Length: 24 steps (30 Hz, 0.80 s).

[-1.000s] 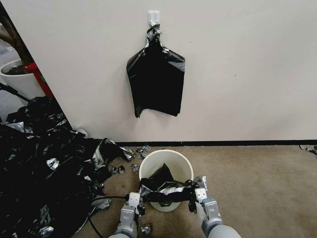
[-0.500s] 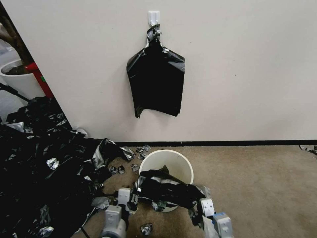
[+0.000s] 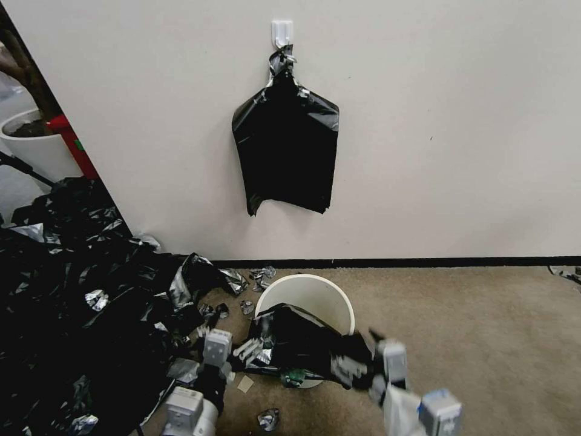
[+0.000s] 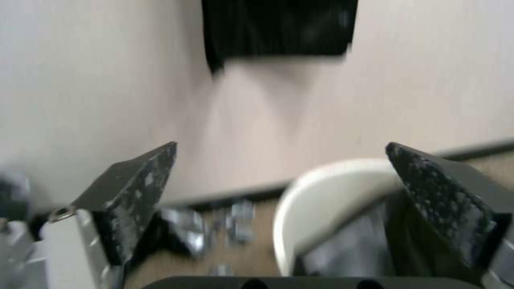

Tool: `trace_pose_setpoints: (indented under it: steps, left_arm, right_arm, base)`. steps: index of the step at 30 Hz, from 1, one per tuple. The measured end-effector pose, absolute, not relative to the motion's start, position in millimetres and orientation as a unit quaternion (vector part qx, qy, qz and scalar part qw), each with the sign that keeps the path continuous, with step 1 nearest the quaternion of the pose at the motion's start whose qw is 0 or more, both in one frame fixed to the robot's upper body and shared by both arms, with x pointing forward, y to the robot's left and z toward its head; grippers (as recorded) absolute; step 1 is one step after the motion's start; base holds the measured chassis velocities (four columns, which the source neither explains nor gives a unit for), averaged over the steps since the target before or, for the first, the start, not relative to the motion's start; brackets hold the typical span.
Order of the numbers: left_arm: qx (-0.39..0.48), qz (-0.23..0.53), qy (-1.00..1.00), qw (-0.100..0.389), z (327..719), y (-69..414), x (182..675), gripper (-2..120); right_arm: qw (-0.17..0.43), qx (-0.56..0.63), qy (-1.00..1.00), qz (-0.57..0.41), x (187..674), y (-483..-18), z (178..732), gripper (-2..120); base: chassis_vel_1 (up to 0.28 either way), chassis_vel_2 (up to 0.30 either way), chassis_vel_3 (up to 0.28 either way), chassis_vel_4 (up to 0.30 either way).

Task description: Place a trash bag onto the trash bin.

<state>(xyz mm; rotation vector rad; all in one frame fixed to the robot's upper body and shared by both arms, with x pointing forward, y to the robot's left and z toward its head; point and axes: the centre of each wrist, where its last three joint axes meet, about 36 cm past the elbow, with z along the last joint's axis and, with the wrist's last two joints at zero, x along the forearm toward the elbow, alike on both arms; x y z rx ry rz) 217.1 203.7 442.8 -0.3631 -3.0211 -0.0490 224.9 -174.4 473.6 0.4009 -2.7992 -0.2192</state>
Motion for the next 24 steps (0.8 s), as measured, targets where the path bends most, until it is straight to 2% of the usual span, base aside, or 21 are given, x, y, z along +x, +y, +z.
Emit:
trace_pose_setpoints:
  steps: [2,3,5,7,10,17,19,22,23,24]
  left_arm:
    - [-0.099,-0.014,-0.995,0.016,448.7,210.6,232.7,100]
    - [-0.099,-0.014,-0.995,0.016,448.7,210.6,232.7,100]
    - [-0.060,-0.010,-0.998,-0.006,452.3,215.8,250.5,100]
    - [-0.051,-0.007,-0.999,-0.008,453.3,216.6,253.7,100]
    - [-0.006,0.016,-1.000,-0.004,461.2,217.6,267.6,100]
    - [0.023,0.035,-0.999,0.008,465.3,216.2,274.7,100]
    - [0.030,0.038,-0.999,0.015,462.6,215.0,275.3,100]
    - [0.034,0.040,-0.998,0.019,460.4,214.4,275.4,100]
    - [0.039,0.042,-0.998,0.024,458.4,214.1,275.7,100]
    - [0.039,0.042,-0.998,0.024,458.4,214.1,275.7,100]
  right_arm:
    - [0.151,0.142,-0.974,-0.089,262.4,-178.6,470.3,100]
    - [0.151,0.142,-0.974,-0.089,262.4,-178.6,470.3,100]
    - [0.175,0.150,-0.969,-0.084,316.5,-188.9,456.4,100]
    - [0.185,0.155,-0.967,-0.081,328.5,-192.5,452.2,100]
    - [0.261,0.221,-0.938,-0.063,392.2,-220.1,415.2,100]
    - [0.297,0.307,-0.904,-0.029,446.9,-239.0,380.9,99]
    - [0.302,0.311,-0.901,-0.007,463.6,-236.4,371.2,89]
    - [0.304,0.308,-0.901,0.007,471.0,-235.4,367.1,82]
    - [0.308,0.307,-0.900,0.017,473.5,-235.0,364.1,74]
    - [0.308,0.307,-0.900,0.017,473.5,-235.0,364.1,74]
  base:
    - [0.000,0.000,0.000,0.000]
    - [0.000,0.000,0.000,0.000]
    - [0.000,0.000,0.000,0.000]
    - [0.000,0.000,0.000,0.000]
    - [0.000,0.000,0.000,0.000]
    - [0.000,0.000,0.000,0.000]
    - [0.000,0.000,0.000,0.000]
    - [0.000,0.000,0.000,0.000]
    - [0.000,0.000,0.000,0.000]
    - [0.000,0.000,0.000,0.000]
